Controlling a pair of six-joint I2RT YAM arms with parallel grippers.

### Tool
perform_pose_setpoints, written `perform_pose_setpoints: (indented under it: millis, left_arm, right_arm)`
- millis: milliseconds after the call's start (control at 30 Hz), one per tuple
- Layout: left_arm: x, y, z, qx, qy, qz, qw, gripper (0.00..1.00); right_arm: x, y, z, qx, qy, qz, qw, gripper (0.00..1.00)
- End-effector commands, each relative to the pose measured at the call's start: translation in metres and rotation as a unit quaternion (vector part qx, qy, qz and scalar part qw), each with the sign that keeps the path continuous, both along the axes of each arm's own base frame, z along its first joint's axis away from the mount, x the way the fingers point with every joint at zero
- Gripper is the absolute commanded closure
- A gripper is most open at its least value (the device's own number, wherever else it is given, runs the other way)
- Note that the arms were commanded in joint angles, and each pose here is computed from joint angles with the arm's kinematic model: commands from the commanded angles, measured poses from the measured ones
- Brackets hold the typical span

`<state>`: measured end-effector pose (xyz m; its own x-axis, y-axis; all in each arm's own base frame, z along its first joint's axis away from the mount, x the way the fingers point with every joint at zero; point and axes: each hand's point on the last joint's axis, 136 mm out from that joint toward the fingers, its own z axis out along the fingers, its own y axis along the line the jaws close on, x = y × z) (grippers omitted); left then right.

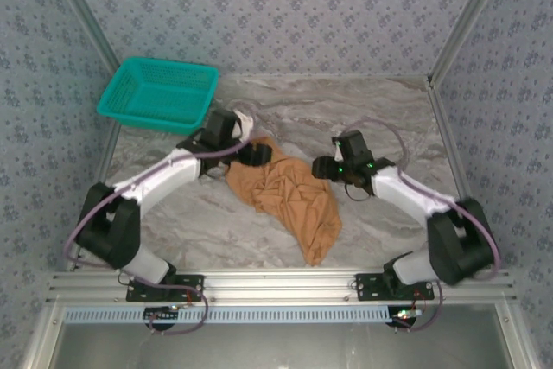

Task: Fold the inside-out t-shirt

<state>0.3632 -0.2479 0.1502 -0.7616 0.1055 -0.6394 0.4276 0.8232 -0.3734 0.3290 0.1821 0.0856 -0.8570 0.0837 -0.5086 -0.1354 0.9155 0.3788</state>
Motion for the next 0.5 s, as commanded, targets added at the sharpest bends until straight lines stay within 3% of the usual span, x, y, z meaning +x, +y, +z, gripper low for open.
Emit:
perform_pose_setpoints:
  millis: [0, 133, 233, 367, 467]
  left_arm:
    - [0.043, 0.03, -0.034, 0.058, 0.036, 0.096, 0.993, 0.26]
    - [0.066, 0.021, -0.068, 0.111, 0.068, 0.077, 0.988, 0.23]
    - [0.074, 0.01, -0.085, 0.119, 0.088, 0.055, 0.987, 0.23]
    - [0.071, -0.011, -0.103, 0.093, 0.124, 0.02, 0.988, 0.28]
    - [0.068, -0.015, -0.122, 0.101, 0.149, 0.01, 0.984, 0.4]
  right_arm:
    - [0.017, 0.035, 0.007, 0.046, -0.019, 0.057, 0.997, 0.32]
    - [0.015, 0.045, -0.016, 0.048, 0.011, 0.068, 0.996, 0.32]
    - [0.009, 0.053, -0.029, 0.048, 0.026, 0.074, 0.996, 0.39]
    - [0.012, 0.05, -0.038, 0.05, 0.038, 0.067, 0.996, 0.66]
    - [0.028, 0.047, -0.023, 0.055, 0.012, 0.067, 0.996, 0.85]
